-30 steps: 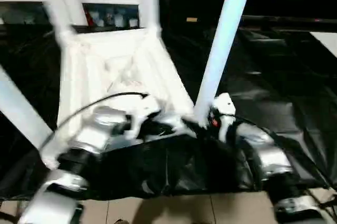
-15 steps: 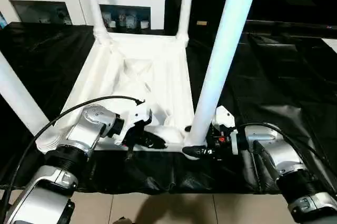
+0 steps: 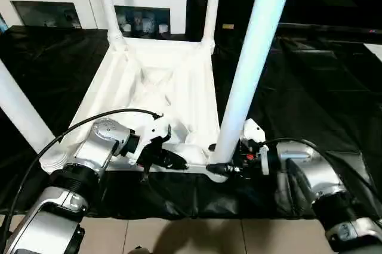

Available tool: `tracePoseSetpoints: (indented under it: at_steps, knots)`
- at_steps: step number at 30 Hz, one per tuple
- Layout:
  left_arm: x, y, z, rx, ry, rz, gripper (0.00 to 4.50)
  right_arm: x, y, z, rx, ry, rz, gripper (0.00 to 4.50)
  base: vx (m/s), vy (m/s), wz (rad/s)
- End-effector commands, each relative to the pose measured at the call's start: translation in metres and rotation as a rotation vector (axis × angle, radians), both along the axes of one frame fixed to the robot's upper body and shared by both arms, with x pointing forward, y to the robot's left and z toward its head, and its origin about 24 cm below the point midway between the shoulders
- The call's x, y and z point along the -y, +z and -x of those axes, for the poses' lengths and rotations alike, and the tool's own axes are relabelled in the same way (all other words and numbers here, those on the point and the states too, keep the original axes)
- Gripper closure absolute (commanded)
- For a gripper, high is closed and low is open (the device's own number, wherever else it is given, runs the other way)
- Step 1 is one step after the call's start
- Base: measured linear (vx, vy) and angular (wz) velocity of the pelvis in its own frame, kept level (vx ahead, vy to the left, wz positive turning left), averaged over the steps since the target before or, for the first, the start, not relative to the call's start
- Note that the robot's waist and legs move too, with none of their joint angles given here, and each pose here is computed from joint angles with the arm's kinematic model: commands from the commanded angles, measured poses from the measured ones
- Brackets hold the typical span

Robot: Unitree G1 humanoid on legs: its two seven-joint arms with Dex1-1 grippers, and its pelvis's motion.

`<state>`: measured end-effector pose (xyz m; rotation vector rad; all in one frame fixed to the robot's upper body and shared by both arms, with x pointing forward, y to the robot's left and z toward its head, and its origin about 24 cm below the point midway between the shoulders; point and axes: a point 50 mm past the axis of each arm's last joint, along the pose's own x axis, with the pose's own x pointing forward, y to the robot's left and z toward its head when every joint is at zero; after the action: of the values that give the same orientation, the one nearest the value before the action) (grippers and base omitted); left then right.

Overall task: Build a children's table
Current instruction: Rotate leg to tighten

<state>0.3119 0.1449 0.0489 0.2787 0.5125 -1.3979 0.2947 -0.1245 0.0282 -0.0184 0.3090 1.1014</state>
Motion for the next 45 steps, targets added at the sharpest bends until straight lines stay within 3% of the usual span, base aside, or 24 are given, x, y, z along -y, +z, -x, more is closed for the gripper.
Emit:
tracePoseSetpoints:
  at_steps: [1,5,8,10,13,15,17,18,25,30,35,36,45]
  knots:
    - [0.017,-0.009,0.003,-0.004,0.059,0.016,4.5,-0.002,-0.004,-0.009,0.038,-0.205,0.038,1.89,0.0,0.0,0.0]
    - [0.051,-0.015,0.002,0.014,0.242,0.082,4.5,-0.008,-0.019,-0.017,-0.001,-0.6,0.033,1.89,0.0,0.0,0.0]
    - [0.066,-0.016,0.004,0.014,0.251,0.098,4.5,-0.018,-0.021,-0.018,-0.009,-0.656,0.036,1.89,0.0,0.0,0.0]
    - [0.083,-0.017,0.007,0.021,0.237,0.1,4.5,-0.034,-0.019,-0.021,-0.011,-0.676,0.018,1.89,0.0,0.0,0.0]
    - [0.089,-0.017,0.008,0.023,0.221,0.102,4.5,-0.043,-0.012,-0.024,0.03,-0.665,0.005,1.89,0.0,0.0,0.0]
    - [0.085,-0.015,0.008,0.034,0.214,0.096,4.5,-0.04,-0.006,-0.025,0.051,-0.642,-0.05,1.19,0.0,0.0,0.0]
    - [0.08,-0.015,0.008,0.036,0.209,0.091,4.5,-0.037,-0.003,-0.026,0.064,-0.615,-0.066,1.16,0.0,0.0,0.0]
    - [0.079,-0.014,0.008,0.036,0.208,0.09,4.5,-0.036,-0.003,-0.025,0.066,-0.608,-0.067,0.92,0.0,0.0,0.0]
    - [0.046,-0.007,0.009,0.026,0.043,0.076,4.5,-0.009,0.003,-0.019,0.123,-0.279,0.01,0.69,0.0,0.0,0.0]
    - [0.029,-0.004,0.009,0.01,-0.073,0.037,4.5,0.003,0.005,-0.004,0.066,0.04,0.031,0.69,0.0,0.0,0.0]
    - [0.022,-0.001,0.005,-0.002,-0.129,0.016,4.5,0.005,0.007,0.008,0.007,0.256,0.046,0.69,0.0,0.0,0.0]
    - [0.021,0.0,0.004,-0.004,-0.145,0.012,4.5,0.004,0.007,0.01,-0.004,0.301,0.052,0.86,0.0,0.0,0.0]
    - [0.017,0.001,0.003,-0.017,-0.203,-0.014,4.5,-0.004,0.007,0.015,-0.033,0.403,0.046,1.45,0.0,0.0,0.0]
